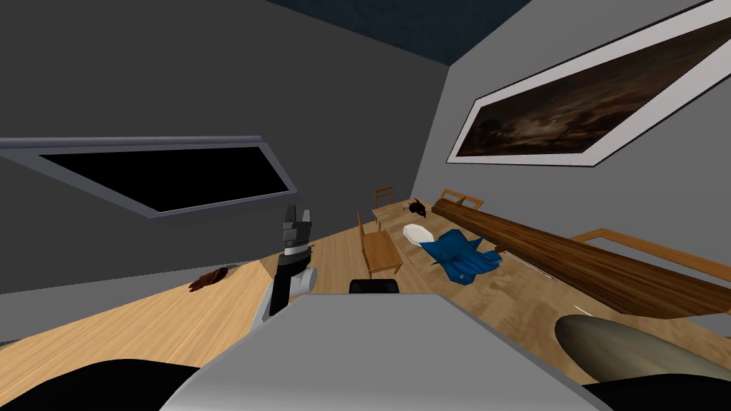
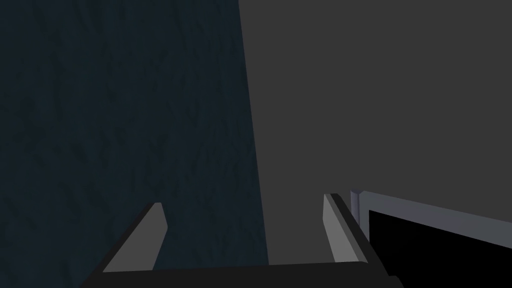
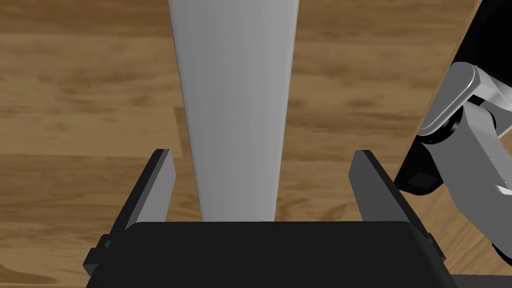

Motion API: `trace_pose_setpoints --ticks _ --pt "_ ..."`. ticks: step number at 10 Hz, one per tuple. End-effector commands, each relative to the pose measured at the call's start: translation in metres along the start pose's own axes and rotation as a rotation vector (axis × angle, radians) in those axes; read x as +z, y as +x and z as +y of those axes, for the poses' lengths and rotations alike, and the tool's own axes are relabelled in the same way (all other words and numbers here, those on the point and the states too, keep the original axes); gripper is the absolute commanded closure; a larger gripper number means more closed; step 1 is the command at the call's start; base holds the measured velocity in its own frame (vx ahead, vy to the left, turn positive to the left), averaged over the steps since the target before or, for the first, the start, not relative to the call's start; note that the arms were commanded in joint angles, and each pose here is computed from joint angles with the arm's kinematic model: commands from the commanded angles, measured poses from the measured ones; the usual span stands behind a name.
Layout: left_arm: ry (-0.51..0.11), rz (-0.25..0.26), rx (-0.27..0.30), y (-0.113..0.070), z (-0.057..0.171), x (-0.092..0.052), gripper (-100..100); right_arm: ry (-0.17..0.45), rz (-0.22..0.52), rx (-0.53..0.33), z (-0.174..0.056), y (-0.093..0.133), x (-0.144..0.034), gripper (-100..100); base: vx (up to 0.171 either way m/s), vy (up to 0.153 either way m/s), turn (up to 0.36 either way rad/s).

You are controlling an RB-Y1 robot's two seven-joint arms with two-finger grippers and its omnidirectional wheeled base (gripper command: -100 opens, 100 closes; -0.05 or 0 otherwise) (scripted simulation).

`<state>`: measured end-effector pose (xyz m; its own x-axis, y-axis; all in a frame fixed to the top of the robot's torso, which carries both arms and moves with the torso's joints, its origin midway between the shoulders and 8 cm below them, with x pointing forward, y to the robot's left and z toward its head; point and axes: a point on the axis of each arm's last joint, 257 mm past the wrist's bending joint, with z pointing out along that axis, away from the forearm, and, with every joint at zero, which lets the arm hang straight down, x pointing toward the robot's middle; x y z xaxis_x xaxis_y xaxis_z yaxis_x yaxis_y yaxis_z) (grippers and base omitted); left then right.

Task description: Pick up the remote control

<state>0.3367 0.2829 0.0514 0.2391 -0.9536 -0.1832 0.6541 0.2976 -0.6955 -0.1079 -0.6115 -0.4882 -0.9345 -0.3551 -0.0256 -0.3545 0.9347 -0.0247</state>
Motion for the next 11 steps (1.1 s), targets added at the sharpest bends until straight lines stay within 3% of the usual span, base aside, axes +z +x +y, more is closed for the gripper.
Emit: trace_pose_setpoints --ticks 1,3,4,5,6,11 --pt "0.000 0.000 0.000 0.000 0.000 0.000 0 -0.012 0.033 -0.007 0.005 0.017 -0.001 -100 0.000 -0.056 0.001" --pt "0.000 0.000 0.000 0.000 0.000 0.000 0 -0.009 0.030 -0.005 0.005 0.015 -0.002 -100 0.000 -0.027 0.004" --pt "0.000 0.000 0.000 0.000 0.000 0.000 0 -0.010 0.031 -0.006 0.005 0.016 -0.002 0 0.000 0.000 0.000" --pt "0.000 0.000 0.000 0.000 0.000 0.000 0 -0.018 0.029 -0.007 0.002 0.001 0.004 -100 -0.073 -0.009 0.037" --pt "0.000 0.000 0.000 0.000 0.000 0.000 0 -0.018 0.029 0.001 0.002 0.001 0.004 -100 -0.080 -0.011 0.034" --pt "0.000 0.000 0.000 0.000 0.000 0.000 0 -0.032 0.028 -0.003 -0.007 -0.041 0.018 -100 -0.098 -0.004 0.036"
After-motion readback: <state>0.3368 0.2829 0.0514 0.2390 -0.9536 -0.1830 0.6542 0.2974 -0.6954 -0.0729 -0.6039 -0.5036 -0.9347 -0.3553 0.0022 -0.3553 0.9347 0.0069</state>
